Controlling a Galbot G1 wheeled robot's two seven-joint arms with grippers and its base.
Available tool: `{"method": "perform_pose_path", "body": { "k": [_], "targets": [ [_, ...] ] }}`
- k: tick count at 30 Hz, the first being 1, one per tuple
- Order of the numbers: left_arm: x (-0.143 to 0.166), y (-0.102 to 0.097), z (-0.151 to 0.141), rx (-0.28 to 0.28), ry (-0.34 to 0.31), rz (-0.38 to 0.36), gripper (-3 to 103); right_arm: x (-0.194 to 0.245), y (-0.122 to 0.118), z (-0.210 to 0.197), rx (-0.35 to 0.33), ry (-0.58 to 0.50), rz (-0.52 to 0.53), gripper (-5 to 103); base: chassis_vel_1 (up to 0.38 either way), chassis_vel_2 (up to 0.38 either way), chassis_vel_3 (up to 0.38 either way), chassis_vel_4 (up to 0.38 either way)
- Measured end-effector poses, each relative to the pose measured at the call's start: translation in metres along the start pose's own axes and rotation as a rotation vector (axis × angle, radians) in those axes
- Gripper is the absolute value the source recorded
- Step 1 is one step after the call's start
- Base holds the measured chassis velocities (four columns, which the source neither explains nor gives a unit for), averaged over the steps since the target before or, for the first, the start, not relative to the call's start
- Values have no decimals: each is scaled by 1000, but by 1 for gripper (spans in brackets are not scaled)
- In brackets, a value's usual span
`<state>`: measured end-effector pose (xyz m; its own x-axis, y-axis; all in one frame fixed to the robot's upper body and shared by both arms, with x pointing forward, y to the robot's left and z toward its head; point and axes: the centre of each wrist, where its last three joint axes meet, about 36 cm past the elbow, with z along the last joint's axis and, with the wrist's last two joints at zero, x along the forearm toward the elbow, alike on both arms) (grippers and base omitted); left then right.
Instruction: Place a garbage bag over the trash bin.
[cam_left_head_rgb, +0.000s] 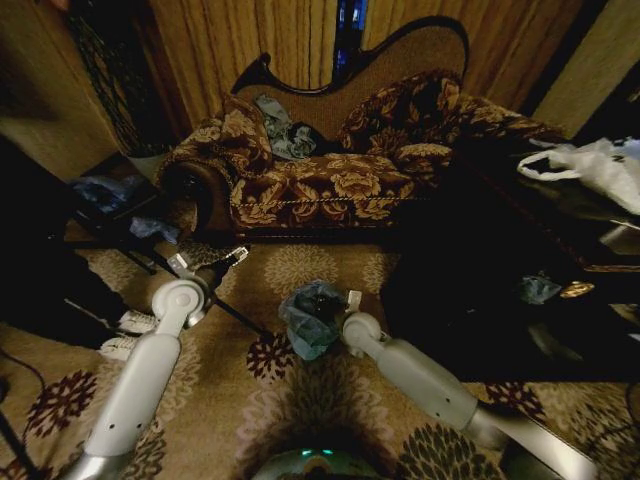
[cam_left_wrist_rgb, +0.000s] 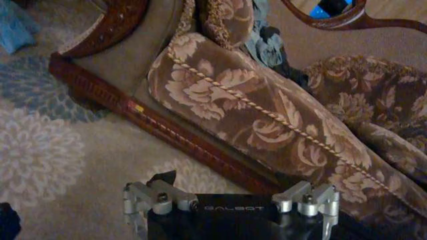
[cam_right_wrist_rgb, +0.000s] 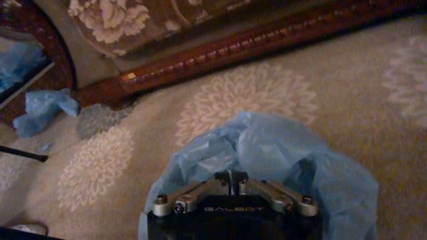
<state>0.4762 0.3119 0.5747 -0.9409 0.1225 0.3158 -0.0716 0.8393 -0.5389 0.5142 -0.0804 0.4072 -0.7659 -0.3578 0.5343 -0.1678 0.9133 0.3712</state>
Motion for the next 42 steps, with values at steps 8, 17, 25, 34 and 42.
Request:
{"method": "perform_pose_path", "body": {
  "k": [8,17,25,34,42],
  "targets": [
    [20,-15,-9,-9,16,-14,100,-18,18,1,-54,34,21,0,0,0,0,0],
    [27,-20,-4,-16,14,5,100,-45,40,-1,-35,20,29,0,0,0,0,0],
    [31,-21,-2,-16,3,22,100,-76,36,5,59,5,44,0,0,0,0,0],
    [34,-21,0,-21,-25,39,100,-107,21,28,143,30,85,0,0,0,0,0],
    [39,-23,3,-24,-46,49,100,-125,2,49,169,66,109,0,0,0,0,0]
  ]
}}
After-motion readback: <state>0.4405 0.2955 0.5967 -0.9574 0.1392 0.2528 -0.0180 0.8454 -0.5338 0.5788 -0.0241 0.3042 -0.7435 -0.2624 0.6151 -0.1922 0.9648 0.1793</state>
